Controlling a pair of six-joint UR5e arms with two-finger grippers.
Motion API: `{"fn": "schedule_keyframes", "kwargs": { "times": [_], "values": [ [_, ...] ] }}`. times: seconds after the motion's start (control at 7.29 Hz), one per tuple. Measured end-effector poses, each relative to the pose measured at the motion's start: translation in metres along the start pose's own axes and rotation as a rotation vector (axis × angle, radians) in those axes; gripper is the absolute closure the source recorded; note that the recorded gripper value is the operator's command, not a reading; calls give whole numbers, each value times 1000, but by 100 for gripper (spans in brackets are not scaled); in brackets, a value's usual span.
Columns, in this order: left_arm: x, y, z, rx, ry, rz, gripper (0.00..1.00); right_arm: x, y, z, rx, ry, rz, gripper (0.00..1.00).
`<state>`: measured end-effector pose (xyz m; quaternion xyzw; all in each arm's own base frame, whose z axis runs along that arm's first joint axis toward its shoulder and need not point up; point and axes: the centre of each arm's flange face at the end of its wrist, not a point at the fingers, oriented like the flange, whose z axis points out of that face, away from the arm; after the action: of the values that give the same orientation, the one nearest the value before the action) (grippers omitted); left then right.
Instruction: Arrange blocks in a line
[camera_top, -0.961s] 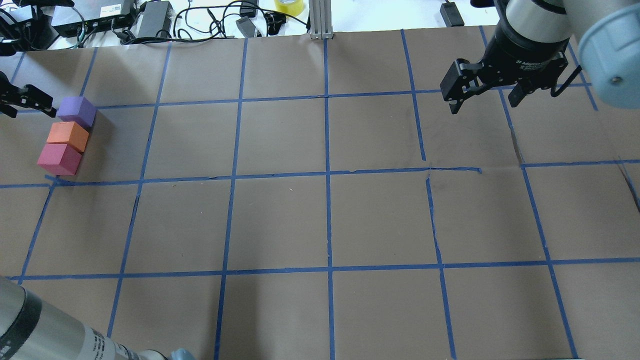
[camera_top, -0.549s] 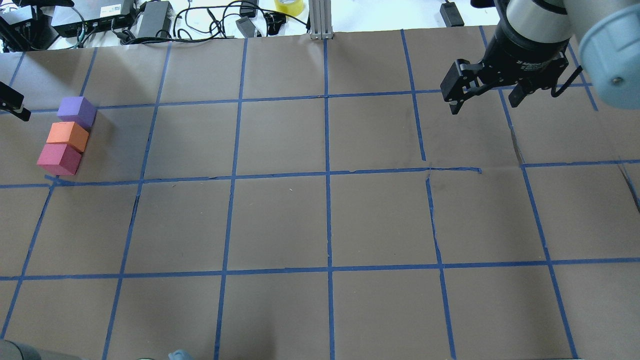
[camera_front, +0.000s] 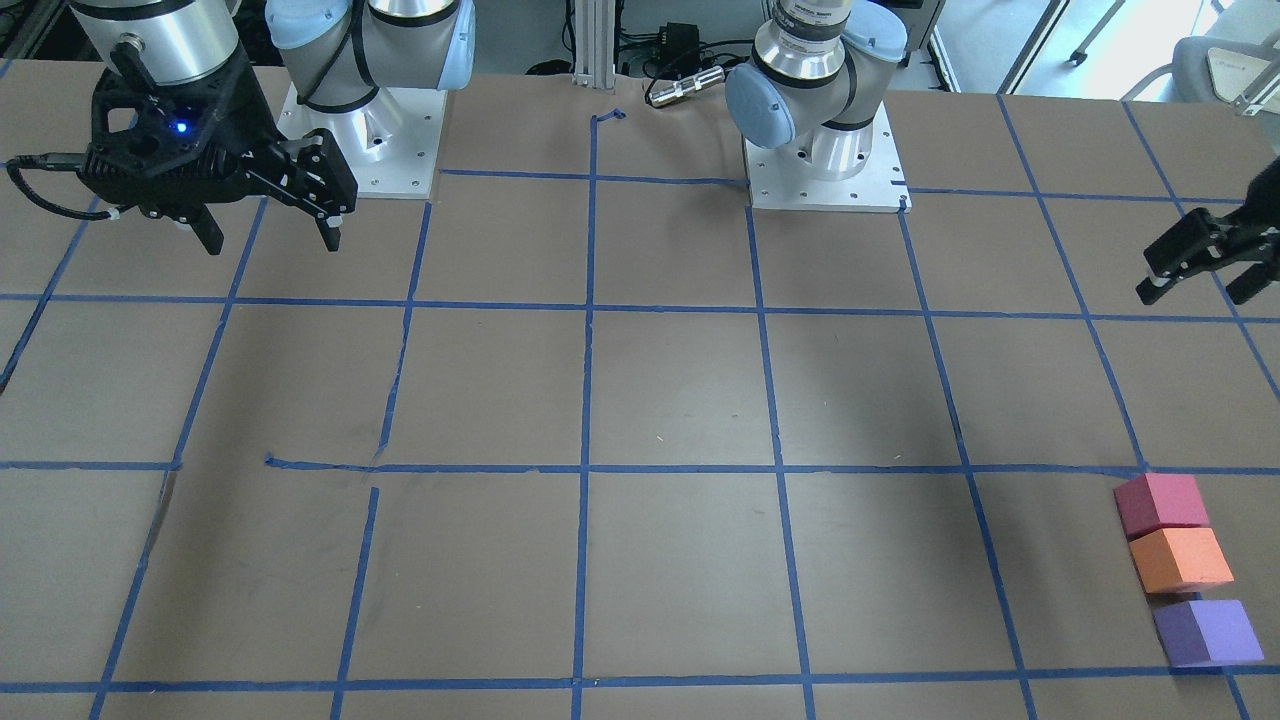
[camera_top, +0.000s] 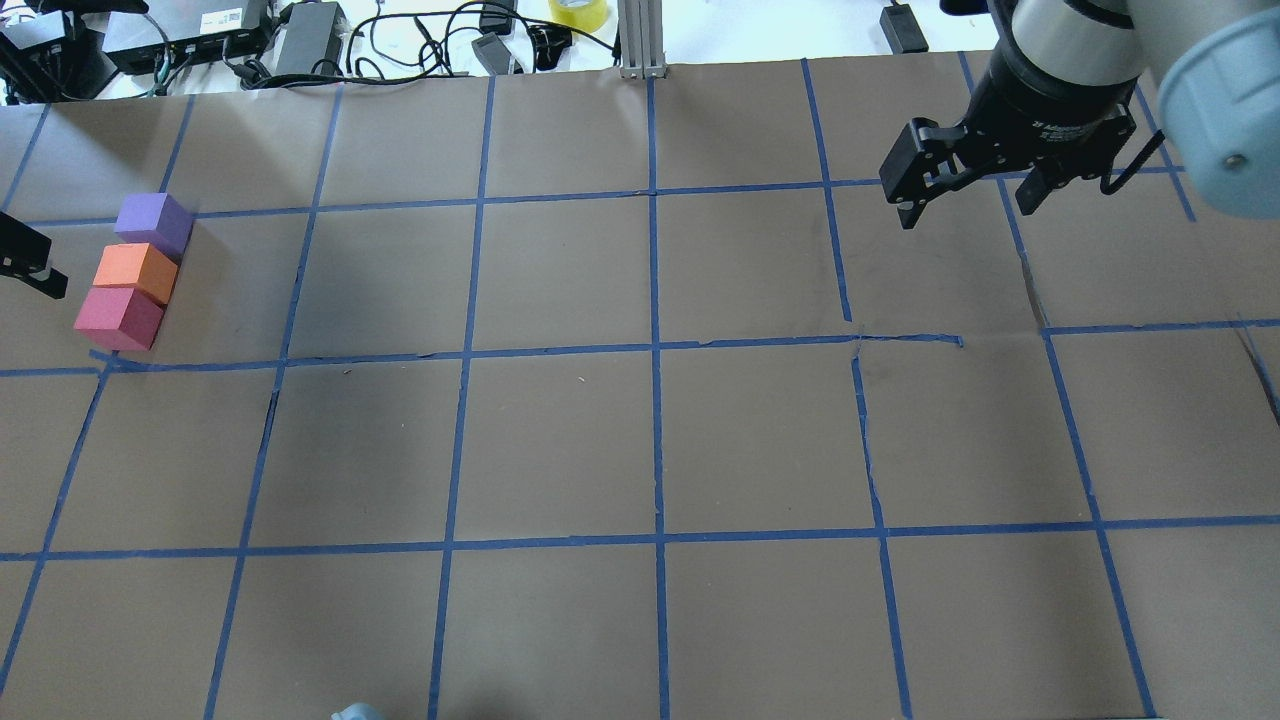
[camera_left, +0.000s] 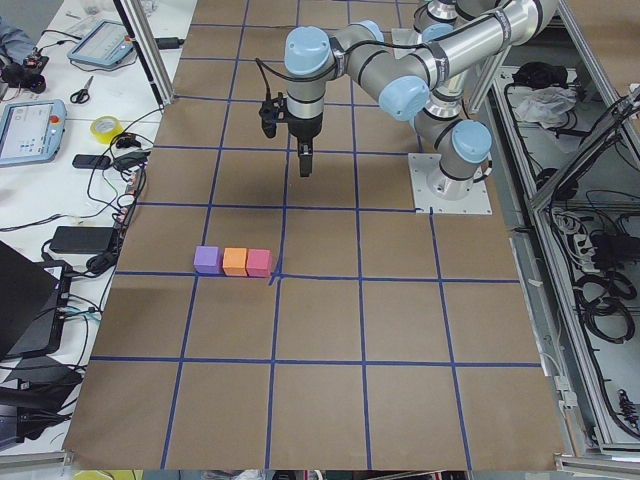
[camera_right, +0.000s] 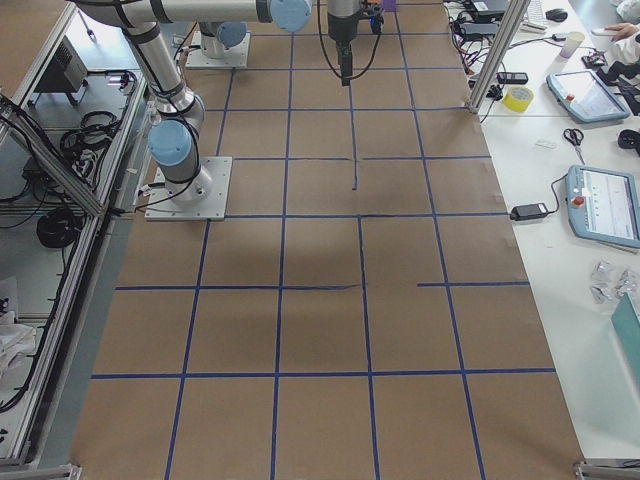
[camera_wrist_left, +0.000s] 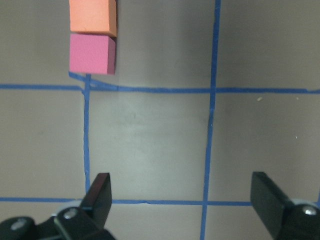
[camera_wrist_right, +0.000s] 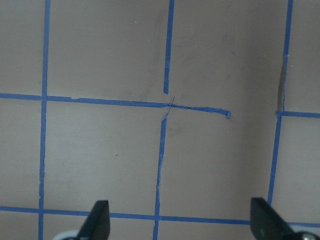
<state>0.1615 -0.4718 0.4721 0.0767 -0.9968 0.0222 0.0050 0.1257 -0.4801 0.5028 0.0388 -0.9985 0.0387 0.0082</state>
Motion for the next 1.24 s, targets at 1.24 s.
{"fn": "schedule_keyframes", "kwargs": {
  "times": [1.24],
  "values": [
    [303, 15, -26, 81, 51, -146, 0, 0, 0, 0, 1, -6, -5, 0]
  ]
}}
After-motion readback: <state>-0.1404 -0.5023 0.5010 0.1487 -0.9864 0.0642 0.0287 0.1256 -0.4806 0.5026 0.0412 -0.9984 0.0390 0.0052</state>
